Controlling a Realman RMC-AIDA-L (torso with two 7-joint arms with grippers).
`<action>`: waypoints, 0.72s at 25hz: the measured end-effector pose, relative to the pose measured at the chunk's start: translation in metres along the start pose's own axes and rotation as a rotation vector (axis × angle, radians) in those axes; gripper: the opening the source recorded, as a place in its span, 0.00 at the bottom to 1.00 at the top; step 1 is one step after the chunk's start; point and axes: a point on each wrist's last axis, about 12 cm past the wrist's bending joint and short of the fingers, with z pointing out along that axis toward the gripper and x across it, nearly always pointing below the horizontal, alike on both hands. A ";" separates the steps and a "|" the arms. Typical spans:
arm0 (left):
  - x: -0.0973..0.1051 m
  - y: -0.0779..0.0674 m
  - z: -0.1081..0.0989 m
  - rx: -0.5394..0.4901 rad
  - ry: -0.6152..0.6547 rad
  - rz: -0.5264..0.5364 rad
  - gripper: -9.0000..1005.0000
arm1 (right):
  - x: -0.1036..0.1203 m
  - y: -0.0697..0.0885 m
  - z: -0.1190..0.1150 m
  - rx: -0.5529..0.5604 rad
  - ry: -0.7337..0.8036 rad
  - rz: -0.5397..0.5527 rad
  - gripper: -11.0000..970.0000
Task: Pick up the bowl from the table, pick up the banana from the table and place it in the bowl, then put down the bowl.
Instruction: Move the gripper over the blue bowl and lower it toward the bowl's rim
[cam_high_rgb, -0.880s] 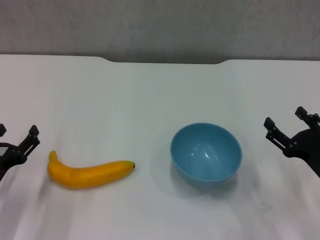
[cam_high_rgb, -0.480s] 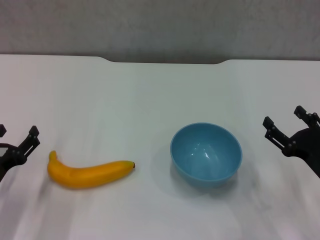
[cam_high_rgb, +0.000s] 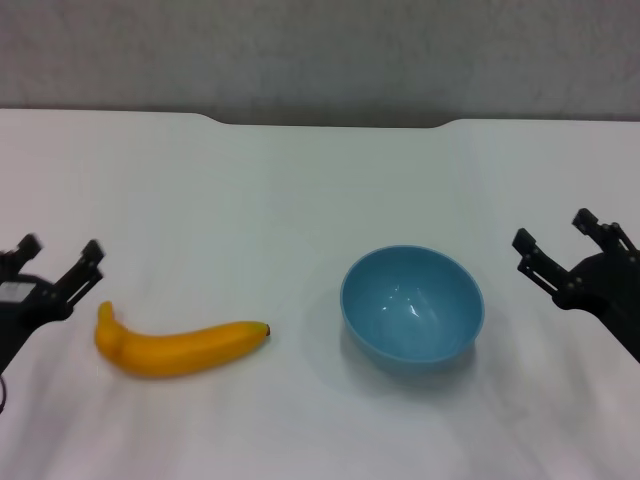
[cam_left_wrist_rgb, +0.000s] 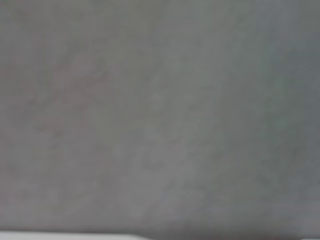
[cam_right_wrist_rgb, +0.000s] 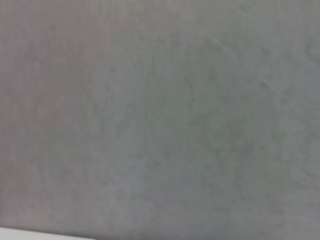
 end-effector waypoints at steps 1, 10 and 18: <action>-0.005 -0.003 0.002 0.044 -0.007 -0.014 0.90 | -0.003 0.002 0.001 -0.027 -0.006 0.023 0.93; -0.040 -0.015 0.017 0.225 0.073 -0.007 0.90 | -0.021 0.007 0.021 -0.100 0.145 0.048 0.92; -0.056 -0.009 0.015 0.199 0.149 0.028 0.90 | -0.063 0.024 0.032 0.050 0.364 -0.111 0.91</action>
